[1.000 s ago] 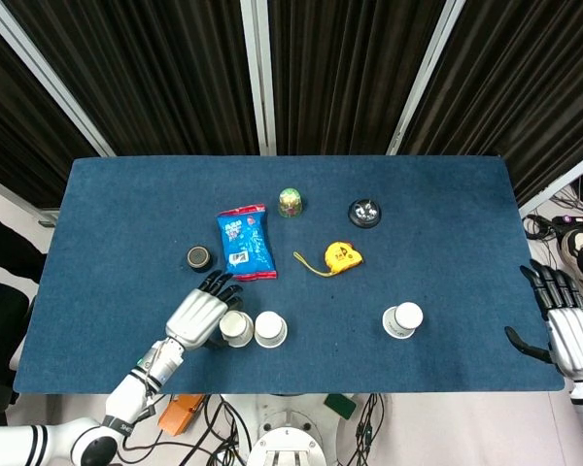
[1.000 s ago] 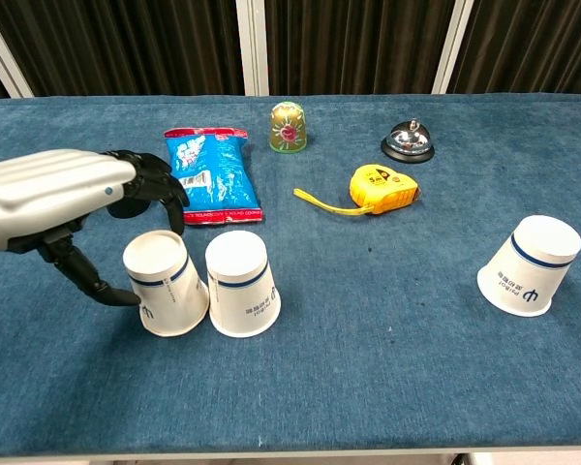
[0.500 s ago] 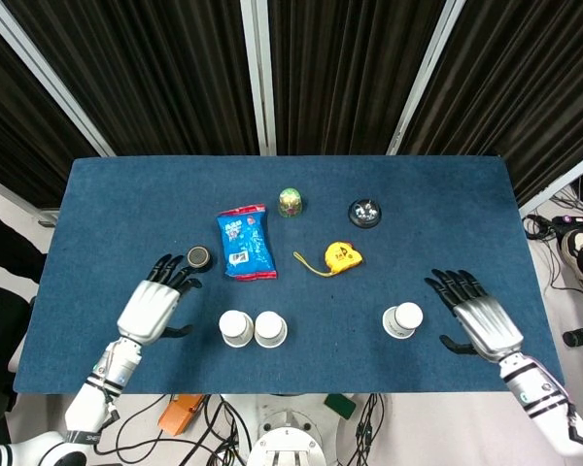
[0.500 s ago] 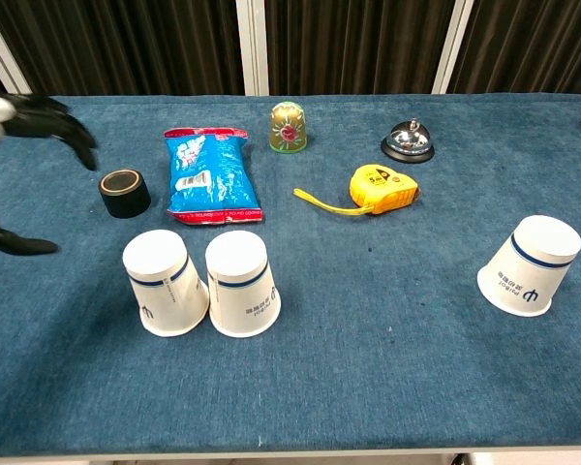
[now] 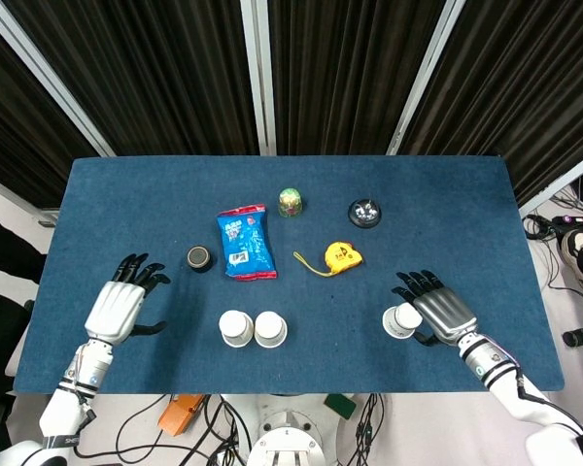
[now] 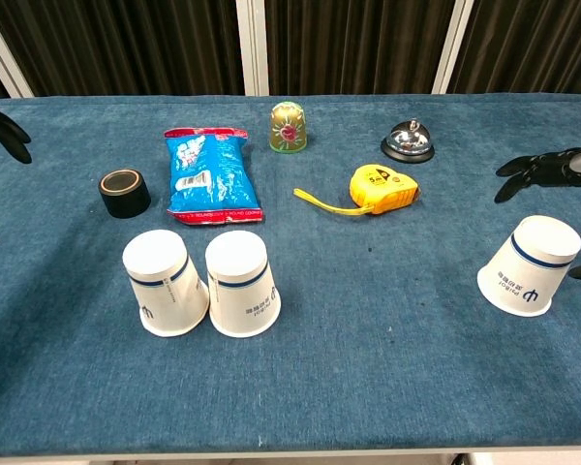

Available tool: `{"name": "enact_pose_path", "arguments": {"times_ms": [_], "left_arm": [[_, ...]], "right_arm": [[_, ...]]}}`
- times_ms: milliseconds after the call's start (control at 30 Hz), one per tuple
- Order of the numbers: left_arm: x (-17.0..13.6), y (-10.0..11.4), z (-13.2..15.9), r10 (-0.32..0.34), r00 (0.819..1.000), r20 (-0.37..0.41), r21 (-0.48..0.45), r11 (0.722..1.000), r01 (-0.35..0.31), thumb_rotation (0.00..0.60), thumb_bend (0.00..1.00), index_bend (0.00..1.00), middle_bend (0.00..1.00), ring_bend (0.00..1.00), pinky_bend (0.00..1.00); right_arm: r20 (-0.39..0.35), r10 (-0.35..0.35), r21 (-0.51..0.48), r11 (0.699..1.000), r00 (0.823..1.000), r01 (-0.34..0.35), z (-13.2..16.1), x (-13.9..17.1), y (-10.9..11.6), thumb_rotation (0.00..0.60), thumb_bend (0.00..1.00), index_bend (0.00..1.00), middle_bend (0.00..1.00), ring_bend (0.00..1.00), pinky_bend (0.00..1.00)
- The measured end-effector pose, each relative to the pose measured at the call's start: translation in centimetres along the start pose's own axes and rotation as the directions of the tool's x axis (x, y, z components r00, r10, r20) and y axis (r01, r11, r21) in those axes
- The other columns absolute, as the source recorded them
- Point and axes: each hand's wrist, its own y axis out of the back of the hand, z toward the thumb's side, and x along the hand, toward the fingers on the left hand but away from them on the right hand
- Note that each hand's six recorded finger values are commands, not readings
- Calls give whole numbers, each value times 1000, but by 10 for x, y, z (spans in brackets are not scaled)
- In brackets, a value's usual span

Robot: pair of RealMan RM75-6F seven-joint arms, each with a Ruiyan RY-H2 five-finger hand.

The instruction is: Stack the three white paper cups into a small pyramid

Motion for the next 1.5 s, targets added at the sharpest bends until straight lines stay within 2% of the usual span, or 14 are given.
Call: {"name": "enact_pose_path", "arguments": {"times_ms": [100, 333, 533, 667, 767, 900, 1100, 1300, 1500], "left_arm": [[1, 0, -1, -3, 1000, -1, 0, 1000, 3, 600, 55, 309, 181, 46, 0], [0, 1, -7, 8, 1000, -19, -10, 1000, -8, 600, 48, 309, 181, 45, 0], [-7, 3, -24, 15, 998, -62, 8, 1000, -15, 600, 48, 309, 181, 46, 0], [-14, 2, -40, 15, 994, -107, 25, 1000, -13, 600, 48, 309, 181, 46, 0], [-19, 1, -49, 11, 991, -134, 24, 1000, -8, 600, 48, 309, 181, 46, 0], [-24, -1, -57, 7, 988, -155, 10, 1000, -5, 600, 48, 309, 181, 46, 0], [-29, -5, -64, 1, 985, -172, -6, 1000, -2, 600, 48, 309, 181, 45, 0], [-32, -8, -71, -1, 983, -186, -16, 1000, -3, 600, 48, 309, 182, 45, 0], [-31, -12, -74, -5, 982, -191, -26, 1000, 0, 600, 48, 309, 181, 45, 0]], "right_arm": [[5, 6, -5, 1000, 1000, -6, -2, -2, -2, 600, 394, 299, 21, 0, 35], [13, -16, -11, 1000, 1000, 17, -4, -4, 0, 600, 436, 484, 86, 0, 48], [10, -79, -27, 997, 997, 79, -3, 4, 17, 600, 437, 480, 94, 0, 50], [-34, -126, -51, 991, 992, 124, 11, 8, 39, 600, 437, 475, 94, 0, 50], [-107, -173, -73, 983, 979, 166, 34, 7, 64, 600, 437, 474, 94, 0, 51], [-234, -219, -81, 975, 947, 205, 75, -3, 102, 600, 438, 470, 94, 0, 51], [-376, -199, -52, 980, 905, 193, 133, -26, 135, 600, 438, 462, 94, 0, 51], [-458, -143, -25, 989, 877, 148, 189, -51, 147, 600, 437, 448, 94, 0, 51], [-493, -76, 26, 994, 867, 102, 235, -70, 144, 600, 438, 440, 94, 0, 51]]}}
